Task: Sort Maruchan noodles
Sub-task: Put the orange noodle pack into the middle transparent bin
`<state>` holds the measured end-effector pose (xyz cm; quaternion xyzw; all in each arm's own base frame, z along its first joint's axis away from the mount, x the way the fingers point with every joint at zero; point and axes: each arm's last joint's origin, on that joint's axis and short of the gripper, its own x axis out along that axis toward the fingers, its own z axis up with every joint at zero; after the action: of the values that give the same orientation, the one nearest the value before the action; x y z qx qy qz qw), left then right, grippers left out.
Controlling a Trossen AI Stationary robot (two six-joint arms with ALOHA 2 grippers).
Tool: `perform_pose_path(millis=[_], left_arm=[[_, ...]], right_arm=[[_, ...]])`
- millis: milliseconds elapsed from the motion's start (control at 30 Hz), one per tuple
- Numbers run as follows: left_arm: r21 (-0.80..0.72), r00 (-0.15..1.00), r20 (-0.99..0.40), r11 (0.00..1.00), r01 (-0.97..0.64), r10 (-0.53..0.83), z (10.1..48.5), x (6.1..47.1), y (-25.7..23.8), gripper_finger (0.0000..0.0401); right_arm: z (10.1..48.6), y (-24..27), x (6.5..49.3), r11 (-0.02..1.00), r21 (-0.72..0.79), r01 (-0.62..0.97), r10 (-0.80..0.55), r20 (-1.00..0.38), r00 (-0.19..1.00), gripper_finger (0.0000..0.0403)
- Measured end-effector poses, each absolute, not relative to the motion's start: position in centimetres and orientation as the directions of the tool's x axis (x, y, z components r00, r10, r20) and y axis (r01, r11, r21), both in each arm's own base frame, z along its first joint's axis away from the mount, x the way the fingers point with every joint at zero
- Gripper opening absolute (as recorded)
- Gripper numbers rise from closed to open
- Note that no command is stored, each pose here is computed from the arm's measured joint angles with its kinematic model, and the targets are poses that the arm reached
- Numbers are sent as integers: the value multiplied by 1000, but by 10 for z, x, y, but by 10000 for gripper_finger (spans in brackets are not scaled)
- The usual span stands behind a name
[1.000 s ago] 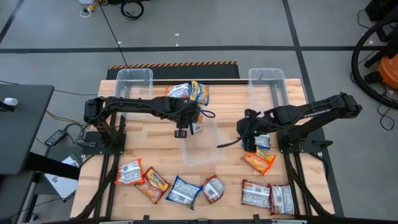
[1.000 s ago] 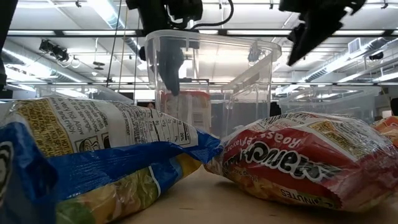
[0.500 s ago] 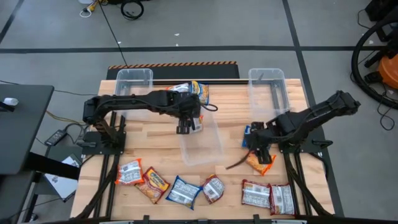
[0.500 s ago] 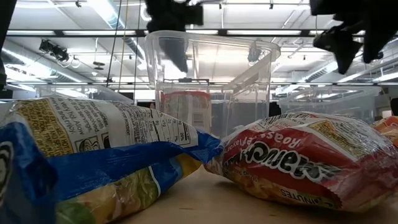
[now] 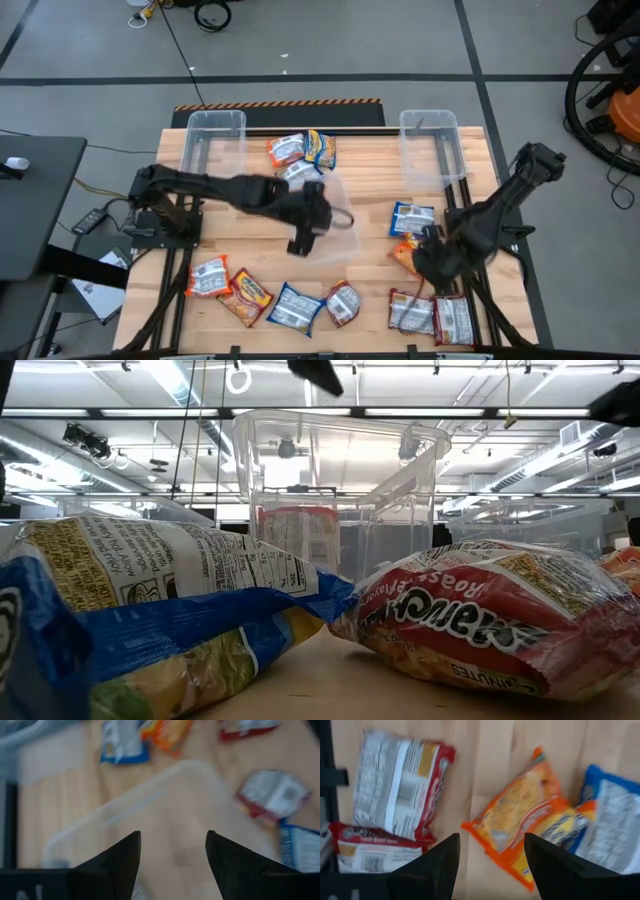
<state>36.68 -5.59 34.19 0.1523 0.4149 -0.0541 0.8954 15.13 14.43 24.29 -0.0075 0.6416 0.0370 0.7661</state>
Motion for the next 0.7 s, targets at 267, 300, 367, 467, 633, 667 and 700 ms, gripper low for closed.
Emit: perform_pose_path(millis=[267, 300, 367, 467, 633, 667, 700], left_arm=[[167, 584, -811, 949, 267, -22, 337, 350, -96, 226], [154, 574, -819, 958, 243, -14, 337, 348, -98, 226], [145, 559, -829, 971, 191, 14, 337, 343, -102, 226], [113, 543, -840, 982, 150, 14, 337, 337, -110, 226], [71, 560, -828, 990, 120, -9, 340, 331, -126, 226], [75, 569, -823, 991, 111, -2, 341, 330, -129, 226], [81, 572, -820, 991, 103, 7, 341, 329, -131, 226]], right_arm=[[187, 189, 128, 978, -172, -116, -165, -984, 62, 227], [179, 193, 125, 971, -210, -118, -204, -977, 58, 227], [164, 198, 121, 954, -269, -130, -266, -963, 39, 226], [144, 201, 118, 930, -330, -160, -338, -941, -23, 218], [126, 204, 118, 880, -442, -175, -444, -895, 25, 192], [124, 204, 119, 870, -460, -179, -460, -887, 42, 186], [122, 204, 119, 859, -476, -189, -475, -878, 53, 180]])
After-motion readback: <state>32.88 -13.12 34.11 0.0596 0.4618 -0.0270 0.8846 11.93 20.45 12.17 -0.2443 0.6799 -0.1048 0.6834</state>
